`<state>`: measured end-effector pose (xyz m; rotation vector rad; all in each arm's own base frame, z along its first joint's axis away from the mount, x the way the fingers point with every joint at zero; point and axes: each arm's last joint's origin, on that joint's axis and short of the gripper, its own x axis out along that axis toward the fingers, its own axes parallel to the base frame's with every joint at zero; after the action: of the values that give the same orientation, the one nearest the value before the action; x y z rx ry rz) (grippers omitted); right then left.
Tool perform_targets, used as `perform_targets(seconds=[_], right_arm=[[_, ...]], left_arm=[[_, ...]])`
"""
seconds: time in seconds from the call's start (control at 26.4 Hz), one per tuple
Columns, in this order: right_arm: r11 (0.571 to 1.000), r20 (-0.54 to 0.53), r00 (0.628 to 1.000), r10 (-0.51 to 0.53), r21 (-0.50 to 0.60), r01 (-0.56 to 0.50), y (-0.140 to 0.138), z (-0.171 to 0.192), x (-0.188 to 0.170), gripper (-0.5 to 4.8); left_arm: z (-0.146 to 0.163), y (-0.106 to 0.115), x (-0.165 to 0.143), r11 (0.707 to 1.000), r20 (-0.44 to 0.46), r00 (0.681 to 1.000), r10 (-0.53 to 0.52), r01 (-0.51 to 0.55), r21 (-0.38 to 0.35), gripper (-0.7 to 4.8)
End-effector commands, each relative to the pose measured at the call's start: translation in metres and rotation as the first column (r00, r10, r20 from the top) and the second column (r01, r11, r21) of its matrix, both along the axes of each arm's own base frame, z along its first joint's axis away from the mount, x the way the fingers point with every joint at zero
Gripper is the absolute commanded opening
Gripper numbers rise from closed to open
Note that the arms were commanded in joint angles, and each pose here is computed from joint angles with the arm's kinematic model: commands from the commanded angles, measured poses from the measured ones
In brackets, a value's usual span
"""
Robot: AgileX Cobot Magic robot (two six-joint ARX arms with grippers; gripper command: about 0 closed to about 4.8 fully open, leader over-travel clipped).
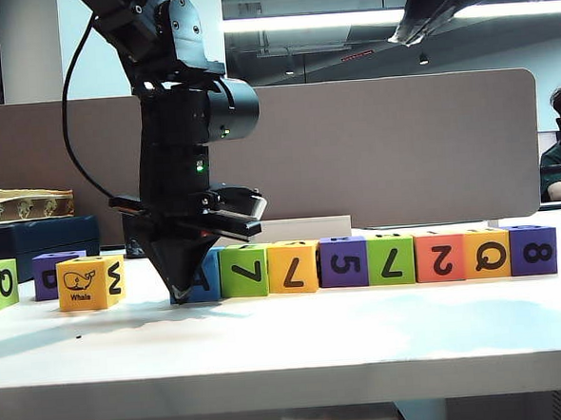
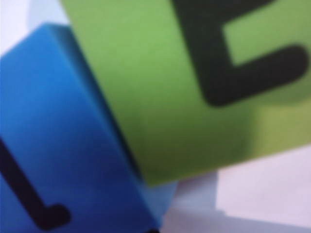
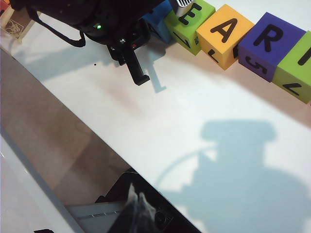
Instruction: Select the appropriate blocks from the scattered letter blocks on the table and arrange them in a row to spell out "LEARNING".
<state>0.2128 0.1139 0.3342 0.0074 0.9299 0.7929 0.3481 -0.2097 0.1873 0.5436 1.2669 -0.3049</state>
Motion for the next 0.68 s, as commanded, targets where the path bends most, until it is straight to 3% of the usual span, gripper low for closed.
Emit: perform_targets(seconds=[0.04, 0.15, 0.49, 0.68], right_arm=[[1.000, 0.025, 1.000, 0.004, 0.011, -0.004, 0.000, 0.003, 0.001, -0.01], [1.000, 0.024, 1.000, 0.004, 0.010, -0.004, 0.000, 0.003, 0.000, -0.01], [1.000, 0.025, 1.000, 0.004, 0.011, -0.004, 0.001, 0.003, 0.001, -0.01], [1.000, 0.041, 0.999, 0.001, 0.015, -0.002, 0.001, 0.004, 0.002, -0.01]], left_arm=[[0.005, 0.000, 0.005, 1.000, 0.051, 0.999, -0.006, 0.007, -0.020, -0.06], [0.006, -0.001, 0.010, 0.999, 0.100, 0.995, -0.008, 0.012, -0.046, -0.06], [0.007, 0.003, 0.017, 0.998, 0.128, 0.992, -0.010, 0.019, -0.065, -0.06], [0.012, -0.002, 0.003, 0.991, -0.023, 0.998, -0.061, 0.058, -0.120, -0.06]])
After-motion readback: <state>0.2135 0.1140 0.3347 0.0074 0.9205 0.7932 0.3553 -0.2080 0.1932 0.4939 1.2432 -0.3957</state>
